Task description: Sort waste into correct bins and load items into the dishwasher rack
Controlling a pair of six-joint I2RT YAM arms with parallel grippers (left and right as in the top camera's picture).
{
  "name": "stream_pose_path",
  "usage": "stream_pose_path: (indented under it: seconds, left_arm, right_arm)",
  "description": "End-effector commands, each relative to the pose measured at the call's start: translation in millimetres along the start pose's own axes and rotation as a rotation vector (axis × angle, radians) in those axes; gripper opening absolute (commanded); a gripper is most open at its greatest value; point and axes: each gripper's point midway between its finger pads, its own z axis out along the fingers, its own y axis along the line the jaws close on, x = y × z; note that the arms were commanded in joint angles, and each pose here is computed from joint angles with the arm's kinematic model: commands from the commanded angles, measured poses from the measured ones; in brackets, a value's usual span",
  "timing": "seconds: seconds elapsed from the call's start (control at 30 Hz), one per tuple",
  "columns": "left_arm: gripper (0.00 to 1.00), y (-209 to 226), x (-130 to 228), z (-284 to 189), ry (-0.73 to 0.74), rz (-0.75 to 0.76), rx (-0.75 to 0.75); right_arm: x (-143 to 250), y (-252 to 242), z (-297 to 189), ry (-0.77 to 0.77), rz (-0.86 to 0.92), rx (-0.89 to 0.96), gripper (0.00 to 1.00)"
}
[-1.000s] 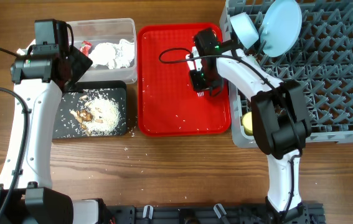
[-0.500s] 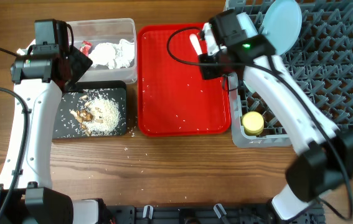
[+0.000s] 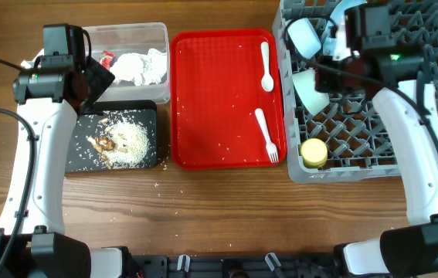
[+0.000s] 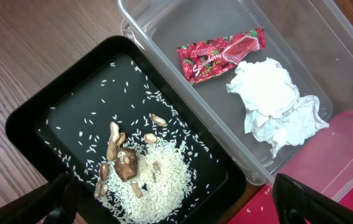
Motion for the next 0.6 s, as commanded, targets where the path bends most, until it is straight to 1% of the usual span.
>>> stream_pose_path:
  seconds: [0.0,0.1,0.17,0.27,0.33,0.4,0.57]
  left_arm:
    - [1.00,-0.6,-2.2,-0.5,-0.003,-0.021,0.002]
    - [1.00,-0.5,-2.2,-0.5,-0.002,-0.020,0.002]
    - [1.00,-0.5,-2.2,-0.5,-0.002,-0.020,0.002]
    - [1.00,-0.5,-2.2,-0.5,-0.002,-0.020,0.002]
    - [1.00,-0.5,-2.2,-0.5,-0.002,-0.020,0.002]
    - [1.00,-0.5,-2.2,-0.5,-0.002,-0.020,0.002]
    - [1.00,-0.5,-2.2,-0.5,-0.002,-0.020,0.002]
  right_arm:
    - [9.9,51.4,-7.5,0.003,-0.120,-0.120,0.33]
    - [30.3,79.3,4.1,0.077,-0.169,-0.143,0.38]
    - [45.0,89.2,12.7,0.143,-0.190,-0.155,0.38]
    - [72.6,105.9,32.6,0.284,-0.216,-0.192,0.38]
    - [83.7,106.0,46.9,0.349,-0.202,-0.163,0.38]
    - [96.4,99.8,69.2,0.433,-0.148,-0.103,0.38]
    - [122.4,98.1,107.6,0.583,-0.114,-0.067,0.38]
